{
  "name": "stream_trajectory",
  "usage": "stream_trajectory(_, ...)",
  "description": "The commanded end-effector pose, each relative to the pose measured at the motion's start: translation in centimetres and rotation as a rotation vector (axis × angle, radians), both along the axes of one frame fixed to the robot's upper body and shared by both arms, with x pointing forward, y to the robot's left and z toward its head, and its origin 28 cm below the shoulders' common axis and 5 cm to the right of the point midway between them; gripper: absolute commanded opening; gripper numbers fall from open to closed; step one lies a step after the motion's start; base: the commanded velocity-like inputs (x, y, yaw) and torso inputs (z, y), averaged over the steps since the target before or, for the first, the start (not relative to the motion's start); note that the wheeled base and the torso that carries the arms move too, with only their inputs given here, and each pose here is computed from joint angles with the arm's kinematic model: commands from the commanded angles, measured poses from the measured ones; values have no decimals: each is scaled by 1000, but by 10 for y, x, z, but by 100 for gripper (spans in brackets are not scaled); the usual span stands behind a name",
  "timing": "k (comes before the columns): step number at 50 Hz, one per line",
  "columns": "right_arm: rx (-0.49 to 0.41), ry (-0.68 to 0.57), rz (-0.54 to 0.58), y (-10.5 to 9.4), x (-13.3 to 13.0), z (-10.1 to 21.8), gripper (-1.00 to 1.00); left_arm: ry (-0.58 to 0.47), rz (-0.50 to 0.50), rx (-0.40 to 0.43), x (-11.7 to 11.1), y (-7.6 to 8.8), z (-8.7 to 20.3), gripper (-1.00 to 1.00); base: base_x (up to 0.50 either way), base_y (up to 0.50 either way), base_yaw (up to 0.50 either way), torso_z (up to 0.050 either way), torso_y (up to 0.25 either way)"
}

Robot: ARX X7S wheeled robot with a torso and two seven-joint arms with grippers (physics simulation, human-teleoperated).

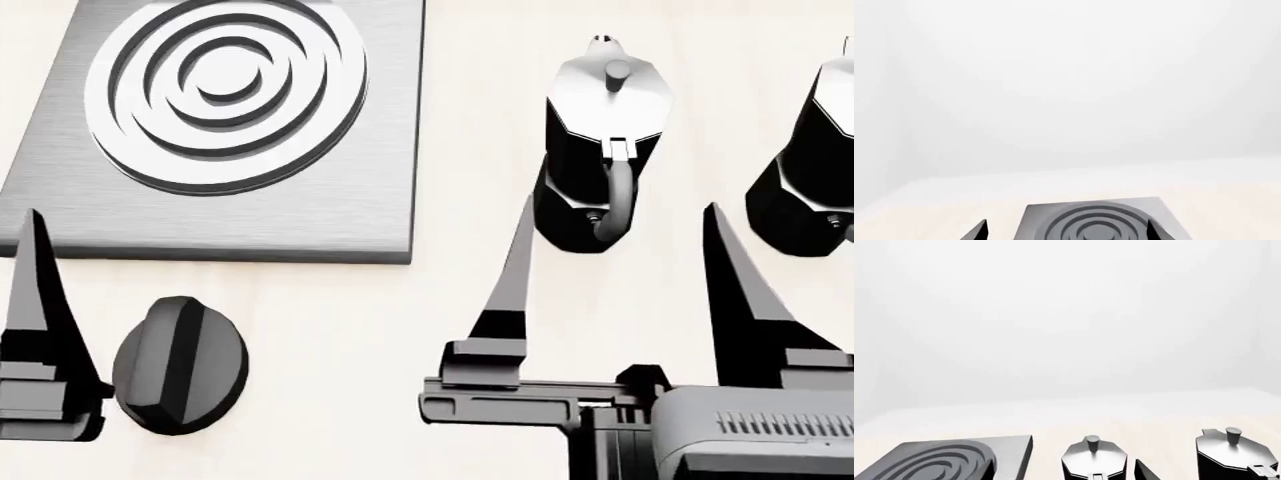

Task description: Turn off the stove.

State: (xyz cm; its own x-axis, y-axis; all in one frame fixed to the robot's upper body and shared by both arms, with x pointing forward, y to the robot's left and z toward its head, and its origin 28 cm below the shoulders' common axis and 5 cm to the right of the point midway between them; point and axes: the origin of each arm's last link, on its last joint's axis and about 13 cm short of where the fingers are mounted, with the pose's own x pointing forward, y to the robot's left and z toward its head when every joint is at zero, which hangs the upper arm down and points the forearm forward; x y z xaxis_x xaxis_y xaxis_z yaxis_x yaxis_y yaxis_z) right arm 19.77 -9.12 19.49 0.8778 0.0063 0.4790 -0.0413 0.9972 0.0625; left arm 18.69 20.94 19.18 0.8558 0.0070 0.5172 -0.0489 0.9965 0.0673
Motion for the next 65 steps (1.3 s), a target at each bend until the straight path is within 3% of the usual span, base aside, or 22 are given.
stream_trajectory(1, 12, -21, 10, 3, 4, 9, 100, -29, 7, 7, 2, 1, 10, 100, 0, 0, 0, 0, 0)
stream_trajectory(65, 35, -135, 25, 6, 7, 55, 100, -141, 23, 4, 15, 5, 56, 100, 0, 0, 0, 0, 0)
